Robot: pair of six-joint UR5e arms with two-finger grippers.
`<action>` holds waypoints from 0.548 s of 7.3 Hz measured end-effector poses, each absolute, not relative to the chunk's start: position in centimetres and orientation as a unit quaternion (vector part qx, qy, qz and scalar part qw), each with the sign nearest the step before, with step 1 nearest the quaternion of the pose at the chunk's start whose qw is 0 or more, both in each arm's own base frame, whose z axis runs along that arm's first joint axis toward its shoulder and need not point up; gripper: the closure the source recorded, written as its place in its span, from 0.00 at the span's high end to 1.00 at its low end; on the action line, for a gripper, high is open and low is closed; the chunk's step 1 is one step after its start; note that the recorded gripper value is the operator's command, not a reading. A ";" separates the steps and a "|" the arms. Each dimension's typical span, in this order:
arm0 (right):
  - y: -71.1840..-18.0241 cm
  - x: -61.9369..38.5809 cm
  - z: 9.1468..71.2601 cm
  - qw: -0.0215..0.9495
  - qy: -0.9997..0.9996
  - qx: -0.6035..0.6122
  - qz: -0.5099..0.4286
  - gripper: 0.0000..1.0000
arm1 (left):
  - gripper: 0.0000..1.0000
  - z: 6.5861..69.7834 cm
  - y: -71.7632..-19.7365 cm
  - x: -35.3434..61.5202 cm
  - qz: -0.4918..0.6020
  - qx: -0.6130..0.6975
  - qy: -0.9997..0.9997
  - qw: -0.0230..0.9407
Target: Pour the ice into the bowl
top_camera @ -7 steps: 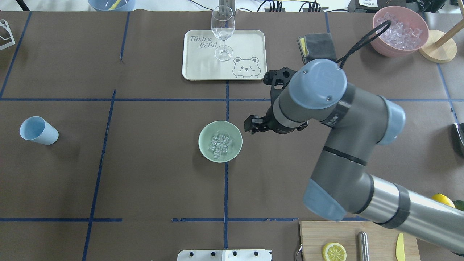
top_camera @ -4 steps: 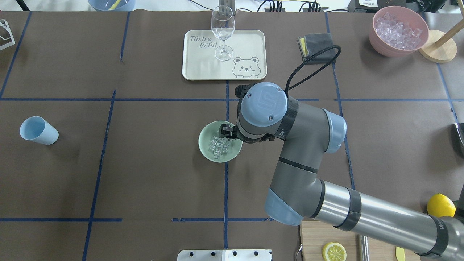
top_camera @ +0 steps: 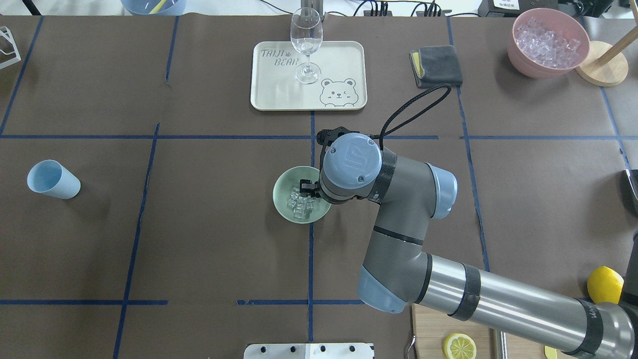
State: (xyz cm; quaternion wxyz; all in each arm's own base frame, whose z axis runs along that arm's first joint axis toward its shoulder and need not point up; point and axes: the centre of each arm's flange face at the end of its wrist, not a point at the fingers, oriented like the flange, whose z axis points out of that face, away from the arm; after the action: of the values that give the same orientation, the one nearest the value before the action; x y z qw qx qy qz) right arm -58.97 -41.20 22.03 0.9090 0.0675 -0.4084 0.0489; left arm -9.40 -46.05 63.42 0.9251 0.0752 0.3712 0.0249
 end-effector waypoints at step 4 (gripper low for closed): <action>-41.0 -58.1 21.8 0.907 -0.413 0.067 0.047 0.00 | 1.00 63.3 -46.1 -9.4 0.027 0.081 0.371 0.925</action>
State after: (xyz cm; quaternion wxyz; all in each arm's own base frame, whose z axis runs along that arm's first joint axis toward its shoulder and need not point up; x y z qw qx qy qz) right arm -58.12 -40.99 21.79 0.9070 0.0671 -0.4131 0.0469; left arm -9.41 -46.12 63.30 0.9248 0.0808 0.3707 0.0272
